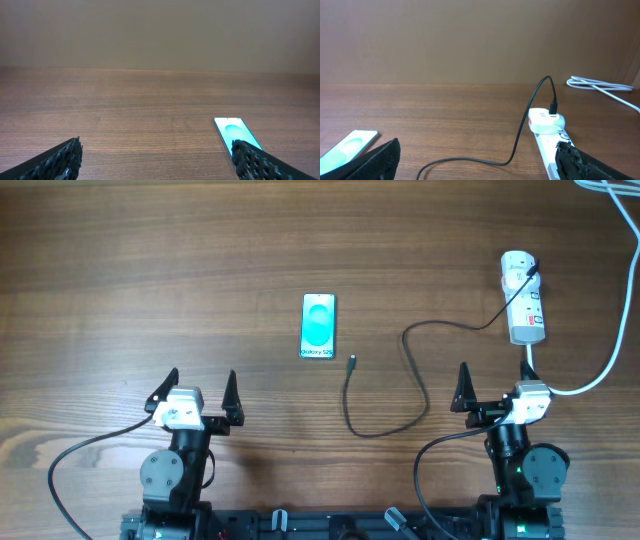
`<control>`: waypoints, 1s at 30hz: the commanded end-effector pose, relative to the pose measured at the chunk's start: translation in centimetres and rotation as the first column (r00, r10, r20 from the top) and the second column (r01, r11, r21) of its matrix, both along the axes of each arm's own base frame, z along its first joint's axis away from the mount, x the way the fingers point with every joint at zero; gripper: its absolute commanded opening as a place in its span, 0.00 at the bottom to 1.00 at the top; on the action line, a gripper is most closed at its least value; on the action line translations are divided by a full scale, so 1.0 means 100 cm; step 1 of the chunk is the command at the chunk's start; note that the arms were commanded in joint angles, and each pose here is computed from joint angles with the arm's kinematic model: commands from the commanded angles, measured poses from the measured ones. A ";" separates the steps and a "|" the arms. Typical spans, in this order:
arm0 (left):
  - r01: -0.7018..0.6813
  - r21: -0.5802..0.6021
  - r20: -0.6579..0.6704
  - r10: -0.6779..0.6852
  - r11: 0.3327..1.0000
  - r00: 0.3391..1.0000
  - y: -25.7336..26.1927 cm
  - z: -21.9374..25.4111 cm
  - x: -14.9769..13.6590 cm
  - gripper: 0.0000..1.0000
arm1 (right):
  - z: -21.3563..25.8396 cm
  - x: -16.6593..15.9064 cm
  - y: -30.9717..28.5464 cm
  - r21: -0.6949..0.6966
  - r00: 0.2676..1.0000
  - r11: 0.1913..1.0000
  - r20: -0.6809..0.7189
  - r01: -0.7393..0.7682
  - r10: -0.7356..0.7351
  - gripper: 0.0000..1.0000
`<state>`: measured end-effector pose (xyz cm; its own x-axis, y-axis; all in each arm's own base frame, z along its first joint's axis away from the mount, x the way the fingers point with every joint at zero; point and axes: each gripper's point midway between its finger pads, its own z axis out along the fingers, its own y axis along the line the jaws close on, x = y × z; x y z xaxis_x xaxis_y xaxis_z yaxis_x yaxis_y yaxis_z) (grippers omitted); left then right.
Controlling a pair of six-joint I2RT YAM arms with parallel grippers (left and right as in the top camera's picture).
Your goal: Plug charger to phone and switch on socket
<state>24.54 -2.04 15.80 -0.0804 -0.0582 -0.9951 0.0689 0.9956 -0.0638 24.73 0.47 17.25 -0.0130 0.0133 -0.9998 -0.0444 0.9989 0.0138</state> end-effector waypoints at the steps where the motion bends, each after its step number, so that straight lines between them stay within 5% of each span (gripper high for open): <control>1: -0.012 -0.010 0.004 0.012 1.000 1.000 0.002 -0.001 0.000 1.00 | 0.002 0.000 -0.001 -0.013 1.000 1.000 0.009 0.008 -0.008 1.00; 13: -0.049 0.052 0.050 0.046 0.997 0.998 0.009 0.010 0.001 1.00 | 0.002 0.000 -0.001 -0.013 1.000 1.000 0.009 0.008 -0.008 1.00; 16: 0.311 -0.053 0.063 -0.308 0.949 0.949 -0.053 0.015 -0.012 1.00 | 0.002 0.000 -0.001 -0.013 1.000 1.000 0.009 0.008 -0.008 1.00; 18: 0.368 -0.089 0.128 -0.356 0.926 0.926 -0.061 0.032 -0.016 1.00 | 0.002 0.000 -0.001 -0.013 1.000 1.000 0.009 0.008 -0.008 1.00; 20: 0.522 -0.081 0.332 -0.471 0.849 0.817 -0.081 0.085 -0.038 1.00 | 0.002 0.000 -0.001 -0.013 1.000 1.000 0.009 0.008 -0.008 1.00; 23: 0.561 -0.118 0.490 -0.443 0.820 0.751 -0.076 0.158 -0.063 1.00 | 0.002 0.000 -0.001 -0.012 1.000 1.000 0.009 0.008 -0.008 1.00; 28: 0.490 -0.335 0.194 -0.450 0.805 0.872 -0.078 0.210 -0.044 1.00 | 0.002 0.000 -0.001 -0.013 1.000 1.000 0.009 0.008 -0.008 1.00; 30: 0.602 -0.341 0.137 -0.595 0.722 0.792 -0.103 0.237 -0.040 1.00 | 0.002 0.000 -0.001 -0.012 1.000 1.000 0.009 0.008 -0.008 1.00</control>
<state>20.28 -9.84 35.88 -0.1021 -0.3682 -0.9241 0.5412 0.7589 -0.3622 24.73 0.46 17.22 -0.0136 0.0099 -0.9999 -0.0441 0.9990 0.0105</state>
